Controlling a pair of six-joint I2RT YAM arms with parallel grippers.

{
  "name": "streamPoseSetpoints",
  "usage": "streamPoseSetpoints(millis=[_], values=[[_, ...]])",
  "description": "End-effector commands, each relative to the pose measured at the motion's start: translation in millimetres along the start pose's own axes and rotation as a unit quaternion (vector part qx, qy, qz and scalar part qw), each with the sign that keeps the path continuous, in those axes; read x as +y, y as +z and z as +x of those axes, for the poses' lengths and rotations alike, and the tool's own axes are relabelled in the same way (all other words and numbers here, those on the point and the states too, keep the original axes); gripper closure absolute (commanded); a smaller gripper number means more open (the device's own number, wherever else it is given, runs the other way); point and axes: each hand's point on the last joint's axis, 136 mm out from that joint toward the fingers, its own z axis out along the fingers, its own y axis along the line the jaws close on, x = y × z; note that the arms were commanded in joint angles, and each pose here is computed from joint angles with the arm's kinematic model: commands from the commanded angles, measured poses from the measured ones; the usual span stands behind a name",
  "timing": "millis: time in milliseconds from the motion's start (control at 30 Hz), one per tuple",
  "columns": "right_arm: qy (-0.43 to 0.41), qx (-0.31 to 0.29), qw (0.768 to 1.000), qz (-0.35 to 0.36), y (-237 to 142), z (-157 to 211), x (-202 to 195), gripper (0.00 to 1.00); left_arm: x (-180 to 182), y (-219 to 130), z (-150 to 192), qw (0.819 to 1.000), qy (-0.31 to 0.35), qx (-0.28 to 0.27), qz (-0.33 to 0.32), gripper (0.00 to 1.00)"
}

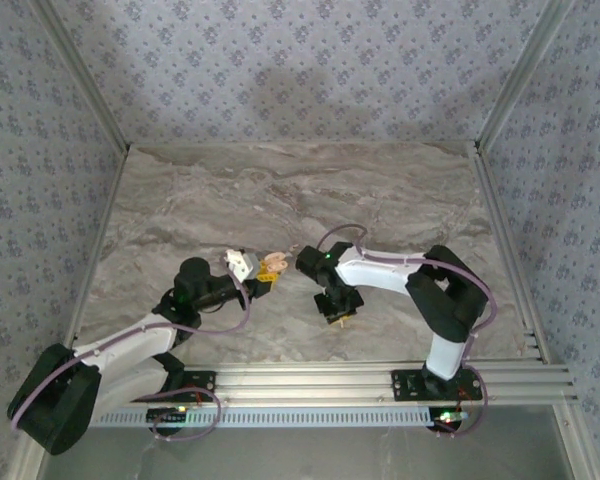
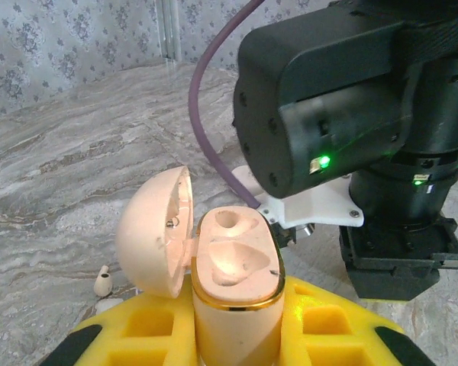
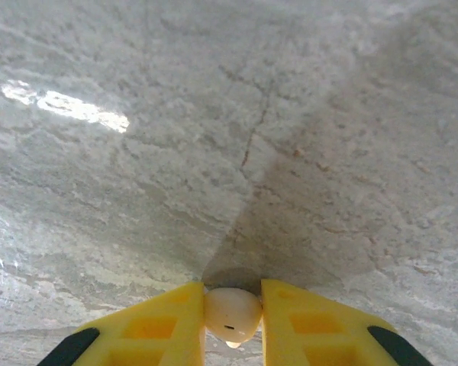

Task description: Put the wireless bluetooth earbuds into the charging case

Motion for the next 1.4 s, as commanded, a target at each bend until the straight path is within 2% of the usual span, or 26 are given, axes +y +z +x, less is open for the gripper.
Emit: streamPoseSetpoints(millis=[0,100,267,433,733,833,1000,1367], values=[[0.033,-0.056,0.998,-0.002,-8,-12,-3,0.76,2,3,-3,1.000,0.014,-0.017,-0.002,0.81],[0.065,-0.115,0.991,-0.019,-21,-25,-6,0.76,2,9,-6,0.999,0.020,-0.025,-0.005,0.81],[0.119,-0.220,0.966,-0.059,-53,-51,-12,0.77,-1,18,-10,0.998,0.051,-0.037,-0.008,0.82],[0.145,-0.335,0.926,-0.093,-106,-75,-20,0.77,0,28,-17,0.996,0.067,-0.059,-0.006,0.82],[0.154,-0.473,0.854,-0.152,-195,-83,-26,0.76,1,50,-30,0.994,0.063,-0.091,0.007,0.82],[0.144,-0.502,0.835,-0.170,-214,-83,-24,0.76,-2,56,-34,0.993,0.066,-0.095,0.016,0.82],[0.116,-0.525,0.823,-0.185,-229,-86,-12,0.76,-4,61,-41,0.992,0.068,-0.105,0.023,0.82],[0.067,-0.542,0.814,-0.197,-234,-93,8,0.76,-3,64,-49,0.992,0.058,-0.113,0.023,0.82]])
